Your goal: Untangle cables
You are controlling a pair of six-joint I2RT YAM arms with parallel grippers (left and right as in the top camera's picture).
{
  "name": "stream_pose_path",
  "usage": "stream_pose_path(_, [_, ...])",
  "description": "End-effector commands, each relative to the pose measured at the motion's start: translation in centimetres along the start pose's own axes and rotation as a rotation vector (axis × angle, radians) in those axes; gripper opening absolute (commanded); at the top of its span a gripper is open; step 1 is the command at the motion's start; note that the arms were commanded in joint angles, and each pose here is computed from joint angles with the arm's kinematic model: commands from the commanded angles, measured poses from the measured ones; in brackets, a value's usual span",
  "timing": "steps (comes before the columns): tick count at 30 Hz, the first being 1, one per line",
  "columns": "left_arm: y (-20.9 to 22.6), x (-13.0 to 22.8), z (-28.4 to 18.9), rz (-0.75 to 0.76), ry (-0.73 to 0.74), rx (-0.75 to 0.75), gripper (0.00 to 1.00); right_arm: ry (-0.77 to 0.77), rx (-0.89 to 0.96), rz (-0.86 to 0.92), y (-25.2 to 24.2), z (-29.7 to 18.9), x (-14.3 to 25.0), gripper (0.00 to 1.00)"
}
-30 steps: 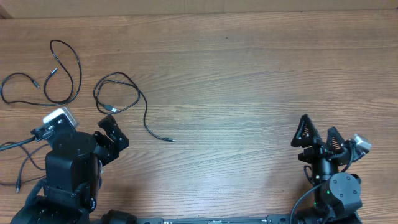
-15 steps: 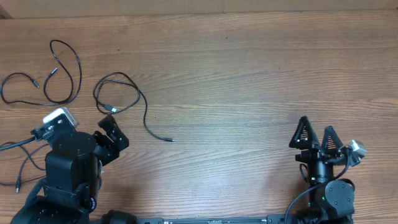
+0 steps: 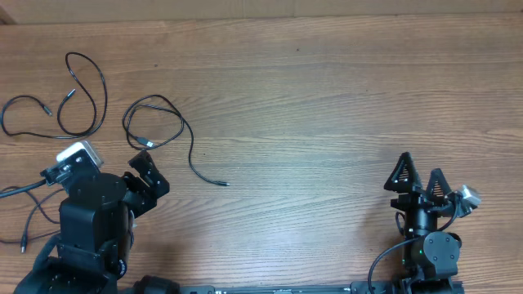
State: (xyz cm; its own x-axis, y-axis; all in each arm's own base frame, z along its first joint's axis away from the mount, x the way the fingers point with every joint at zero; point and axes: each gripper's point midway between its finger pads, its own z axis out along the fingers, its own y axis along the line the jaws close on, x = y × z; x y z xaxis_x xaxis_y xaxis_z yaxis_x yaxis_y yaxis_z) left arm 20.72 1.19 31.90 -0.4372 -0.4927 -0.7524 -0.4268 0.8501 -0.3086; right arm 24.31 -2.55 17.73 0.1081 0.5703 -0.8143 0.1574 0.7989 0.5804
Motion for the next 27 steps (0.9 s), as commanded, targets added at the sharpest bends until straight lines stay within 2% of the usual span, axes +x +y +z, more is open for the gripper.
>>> stream_pose_path(1, [0.1, -0.1, 0.1, -0.006, -0.011, -0.012, 1.0, -0.013, 0.003, 0.006, -0.3, 0.1, -0.2, 1.0])
stream_pose_path(6, [0.1, -0.1, 0.1, -0.006, -0.011, -0.012, 1.0, 0.01, -0.024, -0.027, -0.3, 0.2, 0.0, 1.0])
stream_pose_path(13, [0.1, -0.1, 0.1, -0.006, -0.01, -0.011, 0.99, 0.064, -0.09, -0.254, 0.4, 0.1, 1.0, 1.0])
stream_pose_path(20, [0.1, -0.1, 0.1, -0.006, -0.01, -0.011, 1.0, 0.069, -0.098, -0.277, 0.5, 0.1, 1.2, 1.0])
stream_pose_path(24, [0.1, -0.1, 0.1, -0.006, -0.011, -0.012, 0.99, 0.09, -0.154, -0.416, 1.2, -0.1, 1.8, 1.0])
stream_pose_path(27, [0.1, -0.1, 0.1, -0.006, -0.01, -0.011, 1.0, 0.091, -0.159, -0.425, 1.3, -0.1, 1.9, 1.0])
